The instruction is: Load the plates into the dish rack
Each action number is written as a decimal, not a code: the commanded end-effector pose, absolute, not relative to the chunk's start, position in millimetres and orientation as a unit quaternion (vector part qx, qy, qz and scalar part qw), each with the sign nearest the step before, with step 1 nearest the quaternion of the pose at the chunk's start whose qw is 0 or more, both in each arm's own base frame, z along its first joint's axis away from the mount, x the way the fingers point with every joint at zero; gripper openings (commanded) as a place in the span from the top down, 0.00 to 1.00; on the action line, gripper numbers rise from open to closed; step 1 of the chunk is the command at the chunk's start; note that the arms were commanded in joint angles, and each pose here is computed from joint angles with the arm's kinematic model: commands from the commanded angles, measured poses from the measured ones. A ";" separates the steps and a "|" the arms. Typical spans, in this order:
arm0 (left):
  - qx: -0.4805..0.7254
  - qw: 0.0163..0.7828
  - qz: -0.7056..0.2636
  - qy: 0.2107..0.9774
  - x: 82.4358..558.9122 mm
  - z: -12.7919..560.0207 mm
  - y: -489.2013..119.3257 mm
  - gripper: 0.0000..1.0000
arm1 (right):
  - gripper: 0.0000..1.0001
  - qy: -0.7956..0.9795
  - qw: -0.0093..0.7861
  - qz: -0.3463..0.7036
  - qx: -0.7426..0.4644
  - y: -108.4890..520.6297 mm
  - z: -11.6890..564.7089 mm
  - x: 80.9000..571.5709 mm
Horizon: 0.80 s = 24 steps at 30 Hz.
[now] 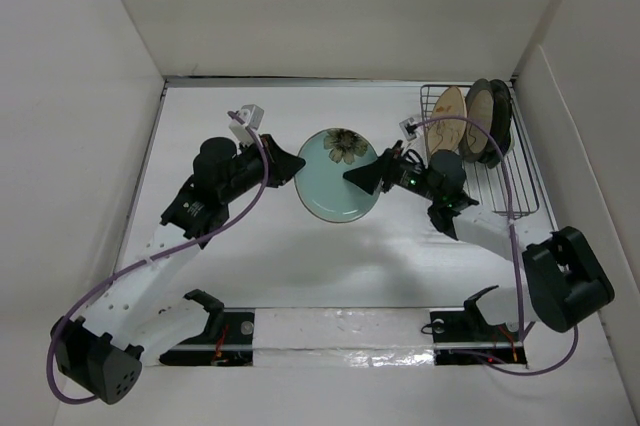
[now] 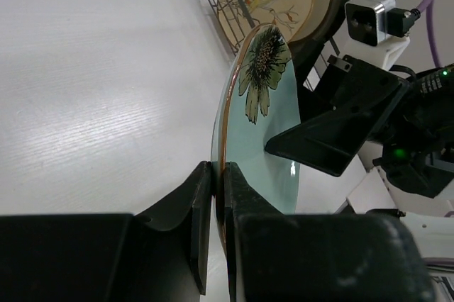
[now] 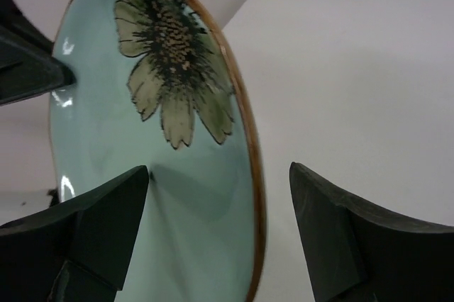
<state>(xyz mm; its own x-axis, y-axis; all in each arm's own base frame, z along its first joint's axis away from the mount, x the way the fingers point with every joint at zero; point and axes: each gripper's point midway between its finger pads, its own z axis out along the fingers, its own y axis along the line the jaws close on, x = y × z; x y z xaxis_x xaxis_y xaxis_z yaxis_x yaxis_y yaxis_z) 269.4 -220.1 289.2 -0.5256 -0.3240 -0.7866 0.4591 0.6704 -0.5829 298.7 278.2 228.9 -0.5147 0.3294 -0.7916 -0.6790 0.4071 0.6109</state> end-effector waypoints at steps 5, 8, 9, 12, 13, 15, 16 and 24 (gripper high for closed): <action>0.055 0.574 -0.432 0.693 266.8 375.0 -214.7 1.00 | 0.92 0.573 0.472 0.638 -0.205 298.7 277.3 256.9; 0.042 0.586 -0.395 0.706 272.4 373.9 -202.4 0.60 | 1.00 0.556 0.496 0.639 -0.191 293.3 299.7 257.1; 0.045 0.591 -0.378 0.711 272.4 371.9 -197.3 0.51 | 1.00 0.564 0.501 0.630 -0.187 292.8 300.1 261.2; 0.042 0.615 -0.355 0.703 268.7 382.7 -184.1 0.30 | 1.00 0.566 0.534 0.601 -0.179 282.9 322.5 270.4; 0.032 0.631 -0.331 0.701 272.0 386.0 -174.2 0.27 | 1.00 0.567 0.554 0.587 -0.162 275.8 331.9 278.1; 0.023 0.653 -0.311 0.690 267.2 400.6 -160.2 0.21 | 1.00 0.587 0.589 0.537 -0.140 256.4 343.1 291.8; 0.013 0.664 -0.297 0.686 267.8 403.6 -152.3 0.20 | 1.00 0.587 0.627 0.500 -0.109 241.6 365.1 308.7; 0.002 0.693 -0.268 0.670 258.9 382.0 -130.7 0.28 | 1.00 0.618 0.772 0.076 0.125 62.8 421.2 369.0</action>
